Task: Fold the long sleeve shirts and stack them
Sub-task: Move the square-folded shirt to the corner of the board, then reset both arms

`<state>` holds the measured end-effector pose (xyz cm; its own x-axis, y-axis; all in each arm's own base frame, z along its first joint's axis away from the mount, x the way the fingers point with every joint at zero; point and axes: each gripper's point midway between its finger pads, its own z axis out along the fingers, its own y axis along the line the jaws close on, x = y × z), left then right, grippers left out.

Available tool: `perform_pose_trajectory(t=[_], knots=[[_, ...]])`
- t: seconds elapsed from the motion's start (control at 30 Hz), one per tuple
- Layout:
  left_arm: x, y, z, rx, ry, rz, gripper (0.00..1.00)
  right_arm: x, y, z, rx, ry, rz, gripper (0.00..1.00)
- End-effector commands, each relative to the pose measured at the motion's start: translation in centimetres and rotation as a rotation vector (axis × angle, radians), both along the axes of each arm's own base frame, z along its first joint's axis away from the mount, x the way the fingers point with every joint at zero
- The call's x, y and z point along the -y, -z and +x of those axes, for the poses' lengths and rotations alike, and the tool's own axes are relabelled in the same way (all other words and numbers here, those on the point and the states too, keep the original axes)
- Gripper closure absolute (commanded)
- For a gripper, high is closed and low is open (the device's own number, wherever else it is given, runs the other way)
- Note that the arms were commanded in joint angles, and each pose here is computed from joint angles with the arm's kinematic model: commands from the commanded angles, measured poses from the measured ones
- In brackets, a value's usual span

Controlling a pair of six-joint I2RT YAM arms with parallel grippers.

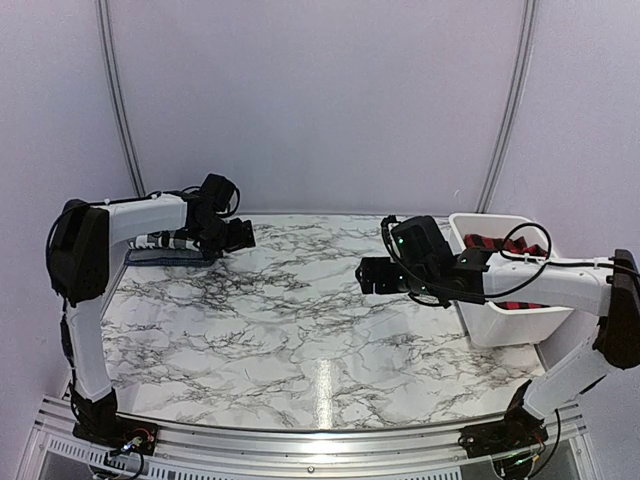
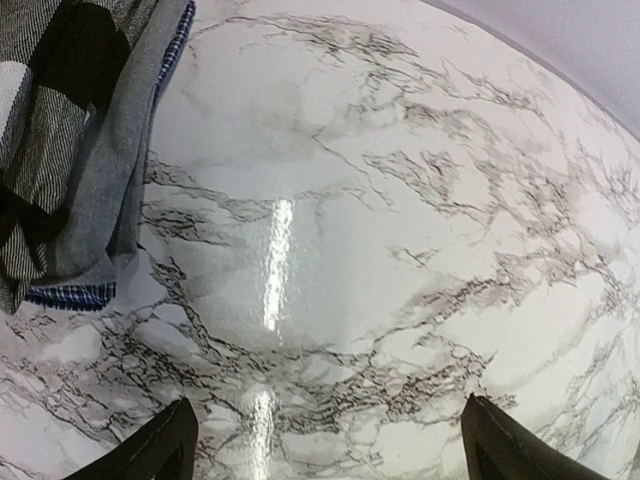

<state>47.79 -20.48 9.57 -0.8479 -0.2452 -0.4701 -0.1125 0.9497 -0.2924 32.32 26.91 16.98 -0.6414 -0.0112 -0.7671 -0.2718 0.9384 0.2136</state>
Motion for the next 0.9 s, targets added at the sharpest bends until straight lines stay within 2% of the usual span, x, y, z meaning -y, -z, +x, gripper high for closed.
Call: perform_pose_trajectory(t=[0.0,0.13,0.5,0.63,0.87], knots=[[1.5,-2.8,-1.9,0.051,0.086,-0.018,0.04,0.6,-2.1,1.0,0.047,0.037,-0.009,0.10],[3.6,-5.0,-4.1,0.095,0.174,-0.052,0.01,1.1,-2.9,1.3,0.067,0.064,-0.027,0.02],[5.8,-10.9,-9.4,0.287,0.301,-0.097,0.01,2.5,-6.7,2.1,0.190,0.149,0.036,0.02],[5.8,-12.0,-10.9,0.333,0.327,-0.113,0.01,3.4,-9.4,1.8,0.269,0.168,0.081,0.01],[4.7,-14.4,-12.5,0.419,0.333,-0.141,0.01,4.8,-11.5,1.3,0.319,0.182,0.053,0.01]])
